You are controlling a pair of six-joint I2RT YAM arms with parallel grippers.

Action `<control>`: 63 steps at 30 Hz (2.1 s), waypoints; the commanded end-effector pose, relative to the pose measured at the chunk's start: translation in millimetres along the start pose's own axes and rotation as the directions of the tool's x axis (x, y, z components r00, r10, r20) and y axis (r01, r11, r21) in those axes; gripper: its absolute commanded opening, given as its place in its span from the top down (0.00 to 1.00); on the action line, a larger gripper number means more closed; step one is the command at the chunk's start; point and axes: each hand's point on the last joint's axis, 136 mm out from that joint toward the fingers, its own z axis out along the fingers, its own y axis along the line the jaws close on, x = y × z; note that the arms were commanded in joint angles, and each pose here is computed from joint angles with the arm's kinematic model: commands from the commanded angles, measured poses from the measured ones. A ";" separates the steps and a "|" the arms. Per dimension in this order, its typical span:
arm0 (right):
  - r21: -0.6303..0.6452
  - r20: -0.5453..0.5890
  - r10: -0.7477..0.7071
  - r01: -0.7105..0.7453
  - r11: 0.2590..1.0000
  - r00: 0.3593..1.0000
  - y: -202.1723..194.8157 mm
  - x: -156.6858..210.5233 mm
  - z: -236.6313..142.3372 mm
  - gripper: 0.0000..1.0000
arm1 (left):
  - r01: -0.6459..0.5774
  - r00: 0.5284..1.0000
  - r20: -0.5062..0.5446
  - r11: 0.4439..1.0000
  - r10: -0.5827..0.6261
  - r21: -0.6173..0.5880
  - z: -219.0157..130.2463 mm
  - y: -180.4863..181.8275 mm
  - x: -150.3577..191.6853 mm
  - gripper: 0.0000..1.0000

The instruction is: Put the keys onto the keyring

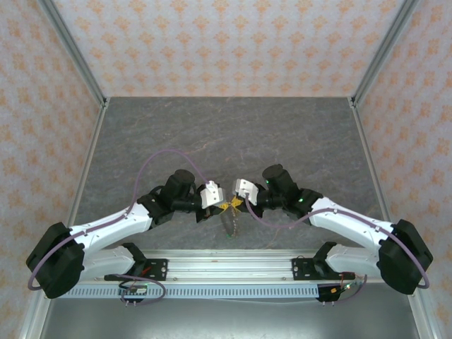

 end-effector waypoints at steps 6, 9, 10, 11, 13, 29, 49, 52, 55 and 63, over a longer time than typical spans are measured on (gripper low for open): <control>-0.040 -0.014 -0.017 0.017 0.999 1.000 1.5 -21.6 -8.7 1.00 | -0.066 0.998 0.003 0.998 0.066 0.004 -1.7 -1.3 -13.8 0.92; -0.058 -0.035 -0.010 0.007 0.998 0.999 3.3 -21.7 -8.5 1.00 | -0.072 0.997 -0.001 0.997 0.072 0.006 -0.2 -1.4 -15.7 0.91; -0.063 -0.035 -0.008 0.006 0.998 0.999 4.0 -22.8 -8.5 1.00 | -0.074 0.997 -0.003 0.997 0.074 0.002 0.4 -0.9 -15.9 0.90; -0.065 -0.031 -0.008 0.006 0.998 0.999 4.1 -24.7 -8.9 1.00 | -0.074 0.997 -0.006 0.997 0.074 -0.002 0.7 -0.2 -15.8 0.90; -0.062 -0.018 -0.003 0.002 0.998 1.000 3.2 -29.8 -10.1 1.00 | -0.077 0.997 -0.015 0.997 0.077 -0.008 1.1 1.4 -15.4 0.90; -0.093 -0.010 0.038 -0.038 0.995 0.999 10.2 -38.8 -11.9 1.00 | -0.068 0.998 -0.013 0.998 0.067 -0.019 5.1 6.8 -19.5 1.00; -0.066 0.096 0.118 -0.112 0.991 0.988 5.6 -15.2 -11.5 0.87 | -0.042 0.989 0.138 0.999 0.045 -0.026 0.7 1.0 -31.6 1.00; -0.071 0.120 0.127 -0.120 0.990 0.985 4.2 -15.9 -11.3 0.83 | -0.037 0.989 0.143 0.999 0.038 -0.009 1.4 -1.7 -31.1 1.00; -0.089 0.131 0.133 -0.122 0.989 0.982 4.9 -16.6 -10.3 0.83 | -0.035 0.987 0.155 0.999 0.035 -0.003 1.6 -2.5 -32.5 1.00; -0.052 0.119 0.122 -0.117 0.992 0.985 -1.8 -14.4 -13.9 0.99 | -0.024 0.991 0.129 0.999 0.027 -0.029 2.2 2.0 -26.8 1.00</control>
